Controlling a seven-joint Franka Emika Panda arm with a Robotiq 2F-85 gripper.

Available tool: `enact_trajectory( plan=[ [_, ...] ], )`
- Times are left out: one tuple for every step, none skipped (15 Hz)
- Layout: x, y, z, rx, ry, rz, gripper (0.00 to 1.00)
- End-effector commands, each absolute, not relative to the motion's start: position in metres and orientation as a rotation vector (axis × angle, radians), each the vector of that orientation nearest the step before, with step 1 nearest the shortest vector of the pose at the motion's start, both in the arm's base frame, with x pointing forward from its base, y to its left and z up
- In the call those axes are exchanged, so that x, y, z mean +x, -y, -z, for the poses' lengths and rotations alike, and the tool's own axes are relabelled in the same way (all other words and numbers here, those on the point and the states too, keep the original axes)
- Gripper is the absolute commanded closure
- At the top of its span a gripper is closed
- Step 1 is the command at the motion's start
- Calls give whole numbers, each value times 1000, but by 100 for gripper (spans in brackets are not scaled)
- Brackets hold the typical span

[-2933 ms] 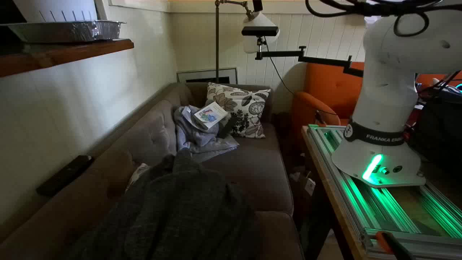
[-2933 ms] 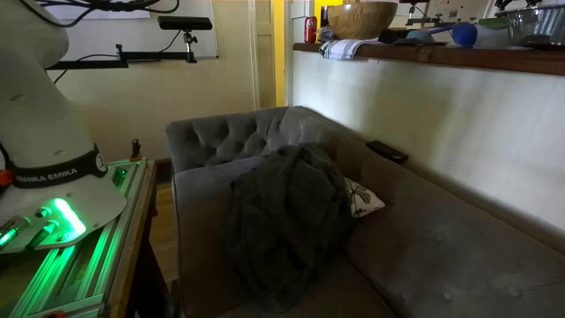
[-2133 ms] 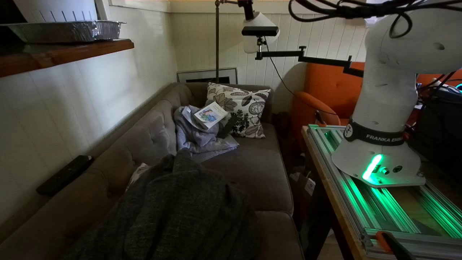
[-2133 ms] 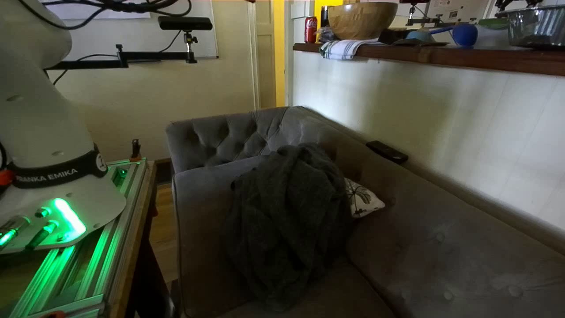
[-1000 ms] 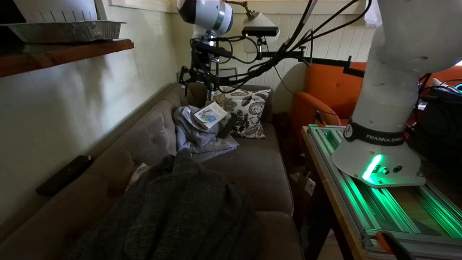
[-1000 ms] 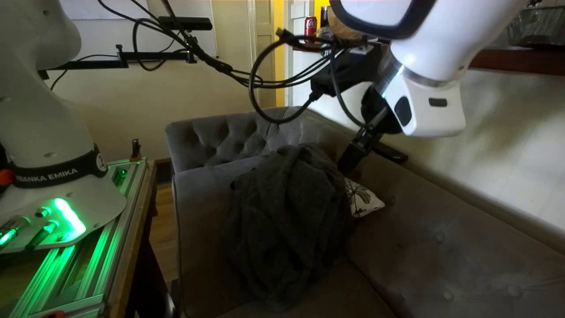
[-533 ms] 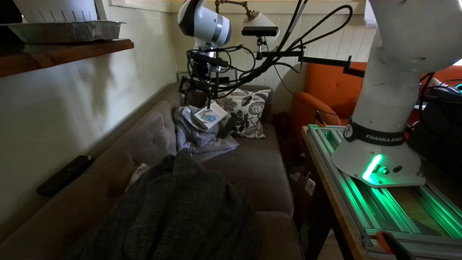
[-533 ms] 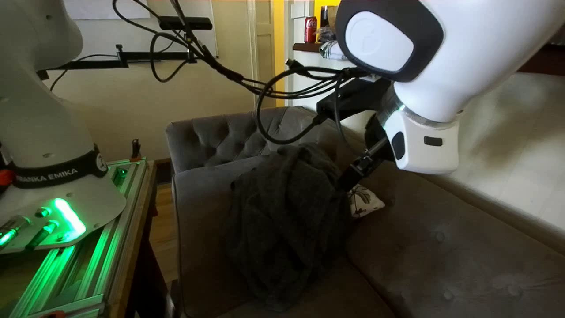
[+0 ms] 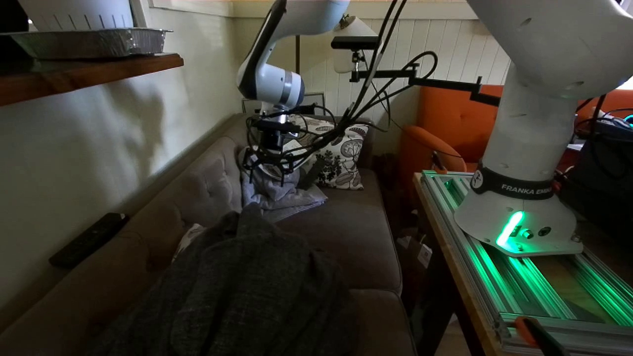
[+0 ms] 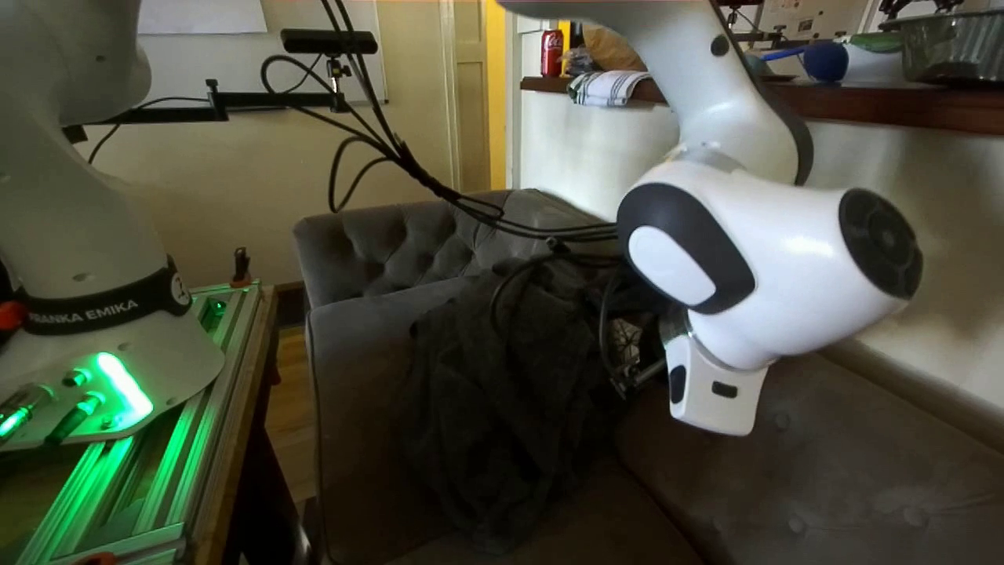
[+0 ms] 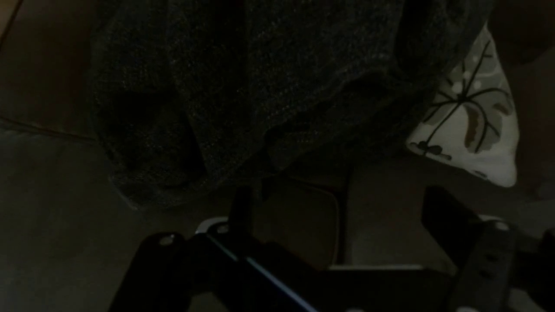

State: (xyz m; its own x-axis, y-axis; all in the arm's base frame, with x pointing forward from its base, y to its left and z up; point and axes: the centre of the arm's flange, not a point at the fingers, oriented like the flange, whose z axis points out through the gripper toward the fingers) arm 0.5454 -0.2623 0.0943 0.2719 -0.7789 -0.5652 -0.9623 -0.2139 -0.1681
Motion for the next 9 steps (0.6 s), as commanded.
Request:
enact_trajectory(
  plan=[
    [570, 288, -36, -1944, -1644, -468, 0],
    [571, 291, -21, -1924, -1672, -466, 0],
    [570, 292, -10, -1909, -1684, -471, 0],
    [571, 290, 3, -1924, -1698, -479, 0],
    [572, 289, 13, -1931, -1710, -488, 0],
    [574, 282, 23, -1947, -1713, -518, 0],
    [576, 278, 30, -1957, -1712, -539, 0],
    [576, 269, 35, -1960, -1712, -552, 0],
    [576, 263, 40, -1964, -1708, -564, 0]
  ],
)
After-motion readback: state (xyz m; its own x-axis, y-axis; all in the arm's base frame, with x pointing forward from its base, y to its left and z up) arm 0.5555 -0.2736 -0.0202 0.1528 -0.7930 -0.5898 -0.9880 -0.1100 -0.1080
